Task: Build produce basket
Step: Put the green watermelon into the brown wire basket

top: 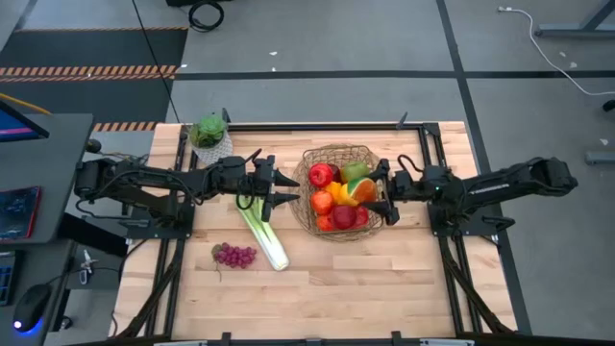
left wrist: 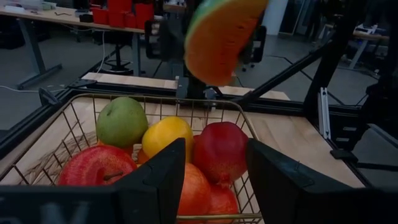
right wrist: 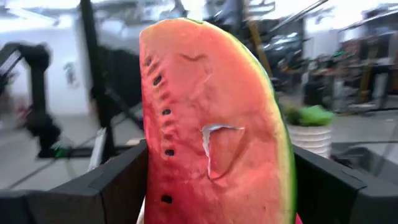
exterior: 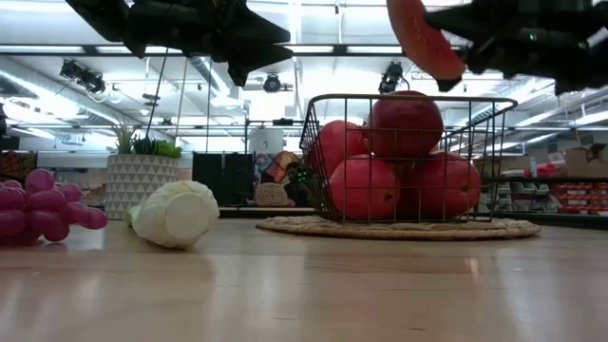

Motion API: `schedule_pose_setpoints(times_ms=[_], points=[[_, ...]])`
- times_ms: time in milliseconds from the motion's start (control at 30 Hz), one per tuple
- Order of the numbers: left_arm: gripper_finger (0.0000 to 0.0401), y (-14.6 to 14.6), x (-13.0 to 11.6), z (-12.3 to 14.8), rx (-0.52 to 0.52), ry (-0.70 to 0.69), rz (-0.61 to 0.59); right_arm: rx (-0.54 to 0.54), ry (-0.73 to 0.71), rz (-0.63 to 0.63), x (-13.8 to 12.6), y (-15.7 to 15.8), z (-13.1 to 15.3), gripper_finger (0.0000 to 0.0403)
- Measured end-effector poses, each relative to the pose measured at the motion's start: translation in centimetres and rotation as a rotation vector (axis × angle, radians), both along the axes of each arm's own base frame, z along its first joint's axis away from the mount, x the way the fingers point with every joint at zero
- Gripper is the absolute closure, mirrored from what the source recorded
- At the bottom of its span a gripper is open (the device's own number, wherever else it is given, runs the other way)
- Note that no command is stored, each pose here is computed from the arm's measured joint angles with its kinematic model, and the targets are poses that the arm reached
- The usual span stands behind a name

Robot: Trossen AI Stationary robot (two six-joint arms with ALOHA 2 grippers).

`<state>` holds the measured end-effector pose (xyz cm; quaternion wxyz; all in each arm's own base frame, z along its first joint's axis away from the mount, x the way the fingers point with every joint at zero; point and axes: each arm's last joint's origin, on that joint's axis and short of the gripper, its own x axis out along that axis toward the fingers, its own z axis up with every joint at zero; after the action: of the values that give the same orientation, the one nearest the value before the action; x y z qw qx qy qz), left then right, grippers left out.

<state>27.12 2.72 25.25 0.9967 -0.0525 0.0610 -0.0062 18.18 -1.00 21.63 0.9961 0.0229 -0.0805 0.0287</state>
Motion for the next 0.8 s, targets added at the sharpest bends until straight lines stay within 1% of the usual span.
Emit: schedule_pose_setpoints(times_ms=[67,133,300,367,467,533,700,800], points=[[0.0227,0.0,0.0,0.0,0.000,-0.002,0.000,0.019,0.002,-0.018,-0.3,0.1,-1.0,0.0068],[0.0227,0.0,0.0,0.0,0.000,-0.002,0.000,0.020,0.026,-0.008,-0.3,0.4,-1.9,0.0068],[0.0227,0.0,0.0,0.0,0.025,-0.002,-0.003,0.032,0.080,0.011,0.1,0.9,-3.0,0.0068],[0.0227,0.0,0.0,0.0,0.031,-0.002,-0.004,0.037,0.094,-0.028,0.3,0.9,-3.3,0.0068],[0.0227,0.0,0.0,0.0,0.032,-0.002,-0.004,0.051,0.124,-0.139,0.7,0.7,-3.9,0.0068],[0.0227,0.0,0.0,0.0,0.031,-0.002,-0.004,0.056,0.148,-0.171,0.8,0.6,-4.3,0.0068],[0.0227,0.0,0.0,0.0,0.031,-0.001,-0.004,0.112,0.168,-0.153,1.0,0.7,-4.7,0.0068],[0.0227,0.0,0.0,0.0,0.031,-0.001,-0.004,0.117,0.179,-0.142,1.0,0.9,-4.8,0.0068]])
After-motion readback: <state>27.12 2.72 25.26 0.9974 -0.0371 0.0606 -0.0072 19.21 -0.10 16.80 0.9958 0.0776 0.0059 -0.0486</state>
